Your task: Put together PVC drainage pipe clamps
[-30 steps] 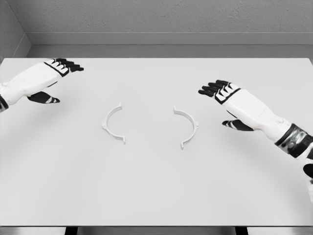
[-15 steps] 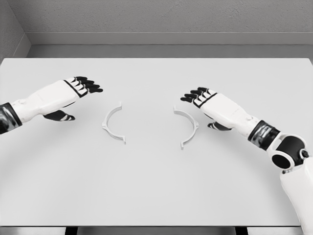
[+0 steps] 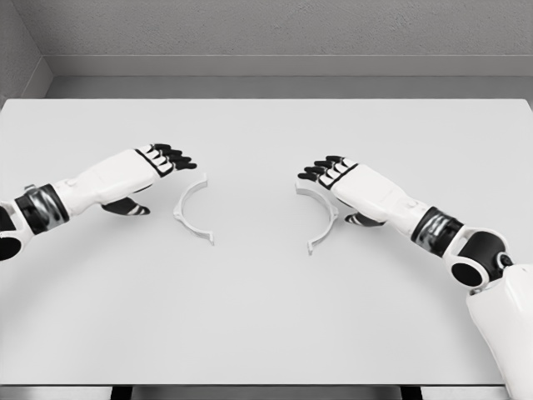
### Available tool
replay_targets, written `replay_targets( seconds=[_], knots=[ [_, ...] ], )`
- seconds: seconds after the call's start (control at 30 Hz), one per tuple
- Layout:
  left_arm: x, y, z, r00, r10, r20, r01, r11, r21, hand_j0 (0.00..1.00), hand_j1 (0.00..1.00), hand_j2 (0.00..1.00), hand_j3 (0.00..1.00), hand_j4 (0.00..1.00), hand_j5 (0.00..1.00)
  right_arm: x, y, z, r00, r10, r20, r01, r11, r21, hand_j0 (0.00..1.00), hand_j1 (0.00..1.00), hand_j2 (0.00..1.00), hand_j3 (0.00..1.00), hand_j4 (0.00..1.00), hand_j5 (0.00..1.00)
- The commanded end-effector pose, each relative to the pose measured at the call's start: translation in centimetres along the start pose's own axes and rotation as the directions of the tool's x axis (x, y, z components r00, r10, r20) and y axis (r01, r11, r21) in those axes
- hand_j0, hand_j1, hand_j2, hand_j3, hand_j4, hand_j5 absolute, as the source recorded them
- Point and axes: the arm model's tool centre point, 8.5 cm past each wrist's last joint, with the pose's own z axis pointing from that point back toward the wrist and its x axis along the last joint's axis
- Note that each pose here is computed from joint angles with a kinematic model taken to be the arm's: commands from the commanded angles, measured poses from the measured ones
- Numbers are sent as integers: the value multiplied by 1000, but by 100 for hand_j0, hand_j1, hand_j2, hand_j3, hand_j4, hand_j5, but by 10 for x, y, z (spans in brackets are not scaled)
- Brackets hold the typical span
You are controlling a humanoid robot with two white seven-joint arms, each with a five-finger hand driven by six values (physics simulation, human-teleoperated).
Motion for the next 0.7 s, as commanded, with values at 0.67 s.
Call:
replay_targets(
  seconds=[0.67],
  knots=[
    [8,-14,-16,999,37,20,-36,999,-3,100,100,100,100,100,100,20,-2,-27,997,12,76,-13,1000,9,100,100,100,100,100,100]
  ],
)
